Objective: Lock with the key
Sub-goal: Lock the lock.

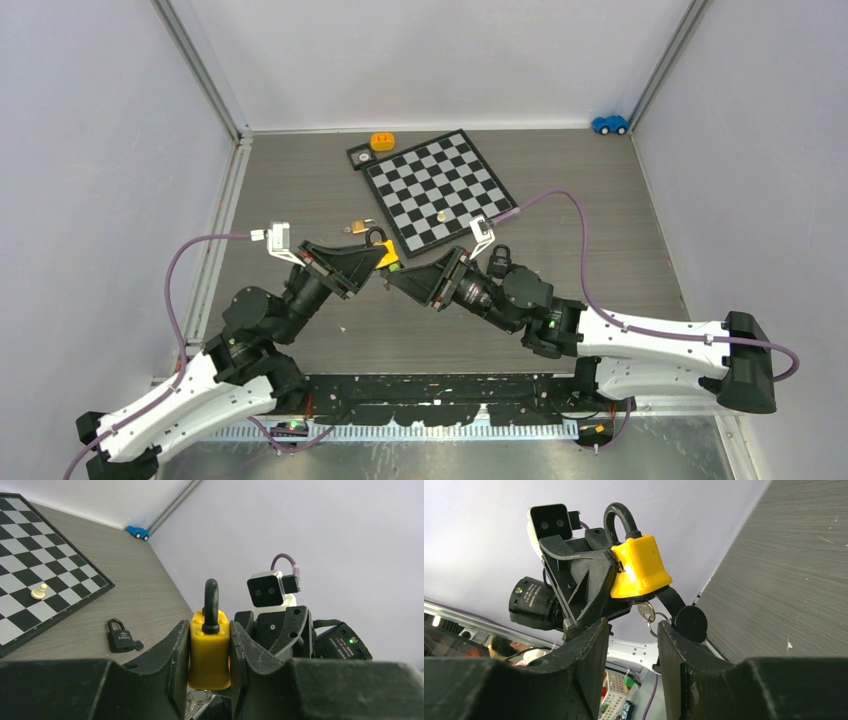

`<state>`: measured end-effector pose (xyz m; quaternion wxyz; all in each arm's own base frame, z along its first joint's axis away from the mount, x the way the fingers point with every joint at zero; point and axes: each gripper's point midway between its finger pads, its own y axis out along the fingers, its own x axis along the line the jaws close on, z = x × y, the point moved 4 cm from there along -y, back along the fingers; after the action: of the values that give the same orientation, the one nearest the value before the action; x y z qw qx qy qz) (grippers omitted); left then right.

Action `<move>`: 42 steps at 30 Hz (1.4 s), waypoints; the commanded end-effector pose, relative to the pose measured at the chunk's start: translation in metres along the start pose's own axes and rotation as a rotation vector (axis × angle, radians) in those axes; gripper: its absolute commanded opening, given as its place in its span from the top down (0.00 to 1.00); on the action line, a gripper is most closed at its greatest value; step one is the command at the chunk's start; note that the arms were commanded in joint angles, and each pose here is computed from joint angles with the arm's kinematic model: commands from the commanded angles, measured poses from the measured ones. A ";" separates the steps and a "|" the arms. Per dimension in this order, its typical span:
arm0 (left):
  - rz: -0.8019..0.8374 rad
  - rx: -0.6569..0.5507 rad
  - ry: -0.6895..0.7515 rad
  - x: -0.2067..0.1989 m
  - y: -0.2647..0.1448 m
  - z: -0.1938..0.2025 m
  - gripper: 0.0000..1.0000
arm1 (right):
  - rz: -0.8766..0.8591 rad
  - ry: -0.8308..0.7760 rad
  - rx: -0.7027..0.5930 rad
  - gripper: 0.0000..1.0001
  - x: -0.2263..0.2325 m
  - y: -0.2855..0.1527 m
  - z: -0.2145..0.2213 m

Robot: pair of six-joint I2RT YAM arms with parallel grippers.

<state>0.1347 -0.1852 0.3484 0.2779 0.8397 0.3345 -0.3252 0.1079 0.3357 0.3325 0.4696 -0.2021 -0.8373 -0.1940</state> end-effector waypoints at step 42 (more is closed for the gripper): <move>0.180 -0.116 -0.115 -0.043 -0.004 -0.034 1.00 | -0.029 -0.118 -0.060 0.78 0.000 0.010 -0.007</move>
<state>0.1335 -0.1848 0.3558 0.2958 0.8344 0.3230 -0.3346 0.1168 0.3437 0.3259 0.4255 -0.2236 -0.8561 -0.1899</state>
